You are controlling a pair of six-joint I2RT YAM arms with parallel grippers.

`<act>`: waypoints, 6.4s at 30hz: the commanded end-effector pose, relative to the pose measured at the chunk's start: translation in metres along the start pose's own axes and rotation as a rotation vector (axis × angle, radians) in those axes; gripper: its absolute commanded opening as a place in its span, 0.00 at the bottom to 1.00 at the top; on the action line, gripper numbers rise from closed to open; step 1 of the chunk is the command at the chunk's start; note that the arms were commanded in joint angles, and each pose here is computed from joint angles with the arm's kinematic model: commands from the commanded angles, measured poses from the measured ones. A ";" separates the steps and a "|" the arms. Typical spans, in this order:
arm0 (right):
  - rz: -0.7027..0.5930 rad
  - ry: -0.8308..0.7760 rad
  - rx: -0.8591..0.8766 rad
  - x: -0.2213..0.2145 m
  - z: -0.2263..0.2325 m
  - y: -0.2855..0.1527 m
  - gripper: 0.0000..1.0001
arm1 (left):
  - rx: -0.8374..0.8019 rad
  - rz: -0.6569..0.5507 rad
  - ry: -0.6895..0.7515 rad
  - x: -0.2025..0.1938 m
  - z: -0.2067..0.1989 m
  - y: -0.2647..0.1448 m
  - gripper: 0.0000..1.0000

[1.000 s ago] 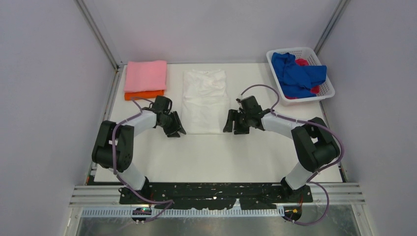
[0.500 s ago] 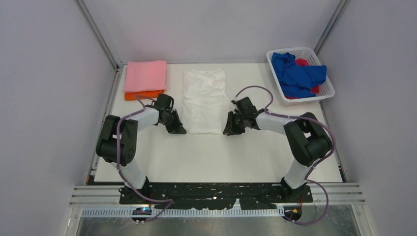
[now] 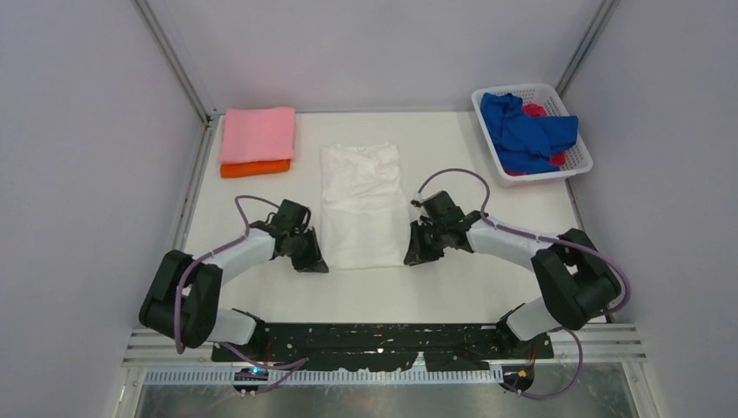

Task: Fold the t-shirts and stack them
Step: Grab one side of the 2/3 rectangular tshirt with both arms, then fold the long partially folded tshirt into a neat square, then smooth out wrinkles on the folded tshirt, then put the neatly folded tshirt into the corner of the board with the left arm

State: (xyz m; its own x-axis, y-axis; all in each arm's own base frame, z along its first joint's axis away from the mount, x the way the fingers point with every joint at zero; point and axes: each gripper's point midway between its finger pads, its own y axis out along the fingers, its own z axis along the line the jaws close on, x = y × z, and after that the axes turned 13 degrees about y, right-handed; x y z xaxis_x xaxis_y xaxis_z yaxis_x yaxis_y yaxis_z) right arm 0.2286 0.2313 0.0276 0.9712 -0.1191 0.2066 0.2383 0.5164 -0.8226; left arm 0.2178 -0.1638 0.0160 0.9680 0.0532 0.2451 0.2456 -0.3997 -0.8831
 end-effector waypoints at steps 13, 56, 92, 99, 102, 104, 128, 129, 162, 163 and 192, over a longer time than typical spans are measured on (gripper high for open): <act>-0.121 -0.181 0.231 -0.008 0.072 -0.115 0.05 | -0.127 -0.280 0.178 -0.007 -0.060 -0.117 0.00; -0.329 0.052 0.229 0.284 0.031 -0.021 0.05 | 0.172 -0.356 0.012 0.292 -0.019 -0.038 0.00; -0.113 0.116 0.480 0.156 0.091 0.009 0.95 | -0.267 -0.179 0.035 0.186 -0.087 0.005 1.00; -0.053 0.219 0.267 0.117 0.014 0.046 0.96 | -0.142 -0.053 0.000 0.134 -0.042 0.041 1.00; -0.018 0.231 0.224 0.093 -0.003 0.049 0.95 | -0.112 -0.039 -0.002 0.119 -0.032 0.042 1.00; -0.002 0.234 0.211 0.080 -0.008 0.047 0.95 | -0.097 -0.038 0.000 0.112 -0.028 0.040 1.00; -0.089 -0.029 0.440 0.045 0.082 -0.059 0.95 | -0.186 -0.238 0.183 0.098 -0.090 -0.063 1.00; -0.117 -0.031 0.454 0.056 0.085 -0.060 0.95 | -0.189 -0.251 0.193 0.108 -0.095 -0.063 1.00; -0.422 0.041 0.360 0.190 0.062 -0.080 0.95 | -0.066 -0.298 0.141 0.164 -0.064 -0.056 1.00; -0.448 0.049 0.334 0.190 0.056 -0.082 0.95 | -0.035 -0.288 0.142 0.158 -0.057 -0.059 1.00; -0.871 0.153 -0.199 0.116 -0.083 -0.202 0.95 | 0.165 0.058 0.162 0.079 -0.036 0.040 0.76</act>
State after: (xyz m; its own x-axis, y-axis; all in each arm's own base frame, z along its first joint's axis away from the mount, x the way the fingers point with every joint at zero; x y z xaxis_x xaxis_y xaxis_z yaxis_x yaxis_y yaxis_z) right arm 0.2922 0.0511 0.1709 0.4527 -0.5376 0.7113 0.8658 0.0742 -0.4949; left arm 0.3116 -0.2091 0.0299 0.9512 -0.1085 0.2888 0.2428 -0.3140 -0.9178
